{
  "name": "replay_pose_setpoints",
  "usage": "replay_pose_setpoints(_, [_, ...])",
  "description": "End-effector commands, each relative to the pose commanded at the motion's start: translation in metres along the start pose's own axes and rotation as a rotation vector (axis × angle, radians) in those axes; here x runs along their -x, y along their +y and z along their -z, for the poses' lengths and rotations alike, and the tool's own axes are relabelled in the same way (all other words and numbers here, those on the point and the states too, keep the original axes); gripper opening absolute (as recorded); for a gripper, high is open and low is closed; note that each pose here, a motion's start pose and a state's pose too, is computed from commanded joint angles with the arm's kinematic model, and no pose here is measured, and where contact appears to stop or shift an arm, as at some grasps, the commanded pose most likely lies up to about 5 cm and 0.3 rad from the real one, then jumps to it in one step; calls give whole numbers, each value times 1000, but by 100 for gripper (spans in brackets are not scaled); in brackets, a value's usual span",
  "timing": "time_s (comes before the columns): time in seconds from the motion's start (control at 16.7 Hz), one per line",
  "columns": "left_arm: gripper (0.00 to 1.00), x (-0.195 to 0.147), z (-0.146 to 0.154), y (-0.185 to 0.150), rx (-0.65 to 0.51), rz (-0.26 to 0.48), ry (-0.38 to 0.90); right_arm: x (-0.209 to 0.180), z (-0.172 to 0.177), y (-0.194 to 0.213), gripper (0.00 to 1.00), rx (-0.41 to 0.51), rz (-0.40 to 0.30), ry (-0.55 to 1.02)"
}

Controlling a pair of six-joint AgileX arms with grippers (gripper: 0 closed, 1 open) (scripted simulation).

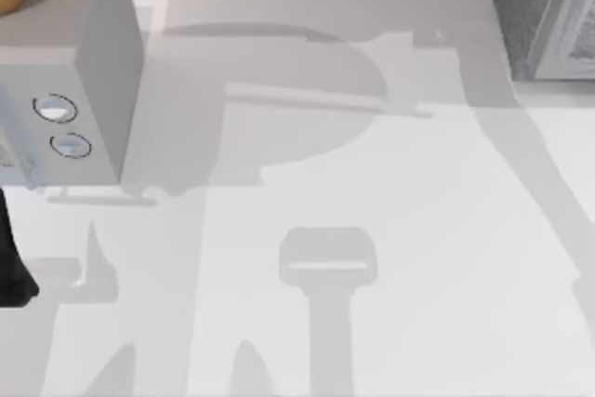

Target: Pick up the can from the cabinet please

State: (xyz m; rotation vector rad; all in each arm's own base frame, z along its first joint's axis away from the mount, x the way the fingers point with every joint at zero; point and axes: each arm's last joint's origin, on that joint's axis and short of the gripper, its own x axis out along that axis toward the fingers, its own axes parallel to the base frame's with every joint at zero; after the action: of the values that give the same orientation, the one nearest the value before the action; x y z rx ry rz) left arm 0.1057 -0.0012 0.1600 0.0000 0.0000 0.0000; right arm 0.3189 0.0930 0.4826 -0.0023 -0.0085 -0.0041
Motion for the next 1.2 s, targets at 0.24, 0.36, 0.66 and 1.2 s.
replay_pose_setpoints(0.24, [100,0,0,0,0,0,0,-1,0,0,100,0,0,-1])
replay_pose_setpoints(0.36, [100,0,0,0,0,0,0,-1,0,0,85,0,0,-1])
replay_pose_setpoints(0.66, [100,0,0,0,0,0,0,-1,0,0,47,0,0,-1])
replay_pose_setpoints(1.2, [100,0,0,0,0,0,0,-1,0,0,0,0,0,-1])
